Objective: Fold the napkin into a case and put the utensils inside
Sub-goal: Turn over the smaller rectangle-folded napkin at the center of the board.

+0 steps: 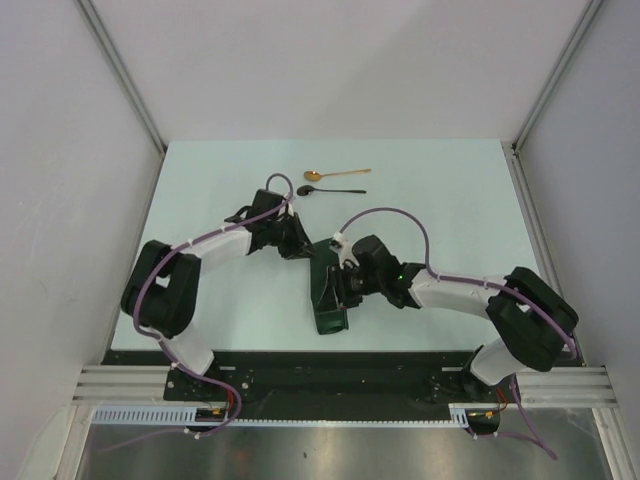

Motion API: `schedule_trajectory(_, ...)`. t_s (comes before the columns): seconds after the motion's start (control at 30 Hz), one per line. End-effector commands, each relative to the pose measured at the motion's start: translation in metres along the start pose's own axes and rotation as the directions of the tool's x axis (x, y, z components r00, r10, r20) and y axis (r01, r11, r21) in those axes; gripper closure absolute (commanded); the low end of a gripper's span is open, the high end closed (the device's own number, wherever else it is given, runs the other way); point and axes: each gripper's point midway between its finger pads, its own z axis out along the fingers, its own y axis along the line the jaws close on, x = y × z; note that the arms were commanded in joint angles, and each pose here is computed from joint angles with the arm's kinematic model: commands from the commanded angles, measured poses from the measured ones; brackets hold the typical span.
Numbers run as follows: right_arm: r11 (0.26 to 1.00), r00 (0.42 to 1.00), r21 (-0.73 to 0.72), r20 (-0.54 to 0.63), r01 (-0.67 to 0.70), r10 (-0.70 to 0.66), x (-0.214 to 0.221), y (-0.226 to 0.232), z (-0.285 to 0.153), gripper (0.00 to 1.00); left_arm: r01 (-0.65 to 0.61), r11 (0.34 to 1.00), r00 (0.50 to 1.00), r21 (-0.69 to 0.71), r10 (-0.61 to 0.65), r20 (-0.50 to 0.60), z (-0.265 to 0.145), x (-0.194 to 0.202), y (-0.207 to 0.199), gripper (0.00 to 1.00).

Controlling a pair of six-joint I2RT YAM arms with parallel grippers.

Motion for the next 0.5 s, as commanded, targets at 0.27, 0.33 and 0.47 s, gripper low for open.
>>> schedule_trajectory(0.27, 0.993, 0.996, 0.088, -0.052, -0.073, 0.078, 0.042, -0.065, 0.003, 0.78, 0.005, 0.999, 0.999, -0.043, -0.007, -0.05, 0.065, 0.01, -0.002, 0.93)
schedule_trajectory(0.33, 0.992, 0.995, 0.092, -0.045, -0.085, 0.09, 0.042, -0.068, 0.002, 0.79, 0.012, 0.999, 0.998, -0.052, -0.015, -0.061, 0.07, 0.01, -0.001, 0.93)
schedule_trajectory(0.47, 0.994, 0.998, 0.097, -0.024, -0.057, 0.06, 0.038, -0.053, -0.001, 0.79, -0.026, 0.998, 1.0, -0.063, 0.025, -0.008, 0.053, 0.0, -0.01, 0.93)
